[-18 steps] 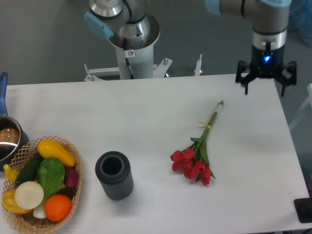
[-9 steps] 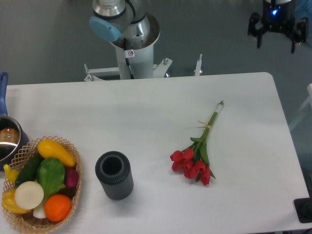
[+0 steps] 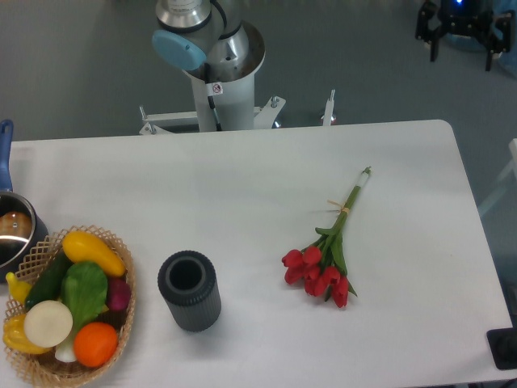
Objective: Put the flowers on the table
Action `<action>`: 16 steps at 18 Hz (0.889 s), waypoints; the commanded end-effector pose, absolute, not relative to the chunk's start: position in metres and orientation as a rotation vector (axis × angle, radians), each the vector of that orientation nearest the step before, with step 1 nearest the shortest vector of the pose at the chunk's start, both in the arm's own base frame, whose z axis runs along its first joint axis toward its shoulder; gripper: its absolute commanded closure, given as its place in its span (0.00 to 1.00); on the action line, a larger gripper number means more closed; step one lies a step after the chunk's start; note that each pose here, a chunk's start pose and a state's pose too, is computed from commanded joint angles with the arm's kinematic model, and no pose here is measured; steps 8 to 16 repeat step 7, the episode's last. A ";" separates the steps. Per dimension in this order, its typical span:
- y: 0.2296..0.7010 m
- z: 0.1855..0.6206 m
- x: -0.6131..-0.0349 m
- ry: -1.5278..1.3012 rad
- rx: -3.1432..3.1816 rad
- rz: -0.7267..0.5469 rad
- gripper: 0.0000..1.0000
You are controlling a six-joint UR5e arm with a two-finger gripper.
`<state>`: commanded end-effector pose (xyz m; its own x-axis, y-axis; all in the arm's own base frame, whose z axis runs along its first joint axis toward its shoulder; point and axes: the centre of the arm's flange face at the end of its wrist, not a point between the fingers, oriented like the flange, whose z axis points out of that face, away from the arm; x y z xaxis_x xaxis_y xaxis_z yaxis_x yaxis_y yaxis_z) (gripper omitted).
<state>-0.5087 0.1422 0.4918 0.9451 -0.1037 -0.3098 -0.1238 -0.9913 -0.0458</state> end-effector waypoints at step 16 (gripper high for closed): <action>0.142 0.491 -0.508 0.174 -3.029 0.478 0.00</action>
